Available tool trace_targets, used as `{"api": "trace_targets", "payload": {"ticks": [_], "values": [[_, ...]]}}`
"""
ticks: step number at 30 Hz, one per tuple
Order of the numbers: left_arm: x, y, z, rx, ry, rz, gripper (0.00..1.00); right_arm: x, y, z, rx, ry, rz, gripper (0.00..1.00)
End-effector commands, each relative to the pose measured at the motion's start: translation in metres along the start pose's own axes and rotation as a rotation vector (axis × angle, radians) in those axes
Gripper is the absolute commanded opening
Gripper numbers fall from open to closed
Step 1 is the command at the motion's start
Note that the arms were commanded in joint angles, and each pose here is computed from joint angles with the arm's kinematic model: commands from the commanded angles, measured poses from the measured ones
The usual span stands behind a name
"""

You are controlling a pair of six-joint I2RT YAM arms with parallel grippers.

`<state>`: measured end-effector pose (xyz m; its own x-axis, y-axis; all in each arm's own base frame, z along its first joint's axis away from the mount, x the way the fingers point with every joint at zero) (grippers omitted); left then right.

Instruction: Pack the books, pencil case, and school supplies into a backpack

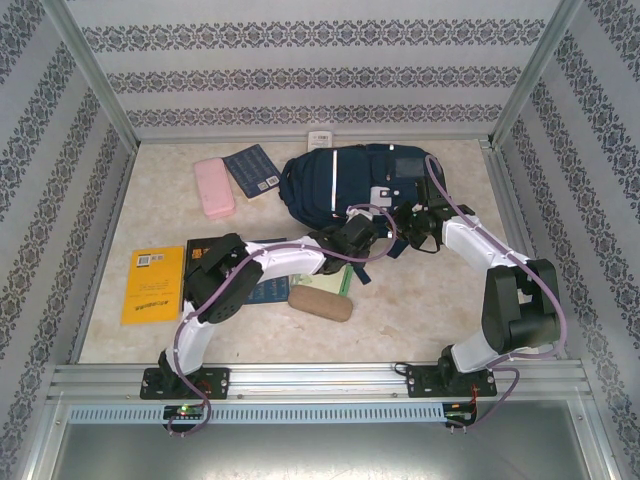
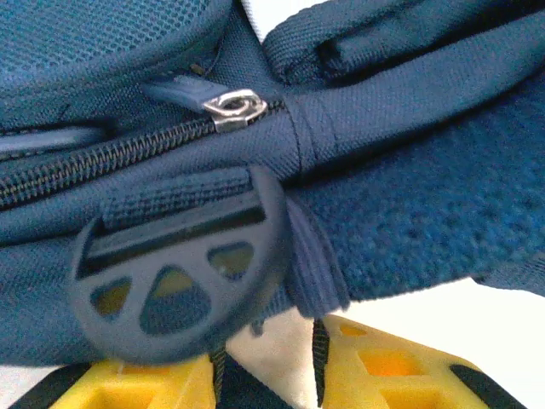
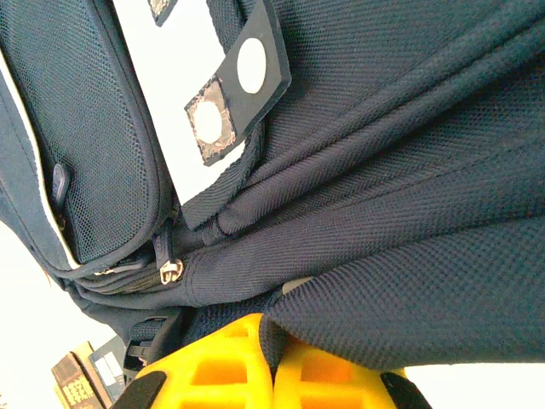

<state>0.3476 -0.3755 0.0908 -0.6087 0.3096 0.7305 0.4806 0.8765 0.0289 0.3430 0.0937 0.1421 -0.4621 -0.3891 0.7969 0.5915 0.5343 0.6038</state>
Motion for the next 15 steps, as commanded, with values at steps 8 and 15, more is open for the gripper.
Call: {"api": "trace_targets", "payload": {"ticks": [8, 15], "values": [[-0.015, 0.009, -0.014, 0.060, -0.052, -0.082, 0.17, 0.012, 0.024, 0.003, 0.034, 0.015, -0.091, 0.00], [0.003, 0.023, -0.013, 0.089, -0.065, -0.114, 0.00, 0.012, 0.019, -0.005, 0.025, -0.005, -0.082, 0.00]]}}
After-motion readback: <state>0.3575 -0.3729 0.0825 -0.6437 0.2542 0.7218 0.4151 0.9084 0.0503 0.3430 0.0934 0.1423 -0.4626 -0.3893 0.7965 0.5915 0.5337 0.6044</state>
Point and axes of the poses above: each hand's point on the last joint's axis, 136 mm out from that joint toward the fingers, its own x axis back along the fingers, its own y axis along the line the jaws close on, z = x × y, the point moved 5 cm from there along x, back along the fingers, and after that the axes turned 9 degrees about -x, right-handed, at the moved point
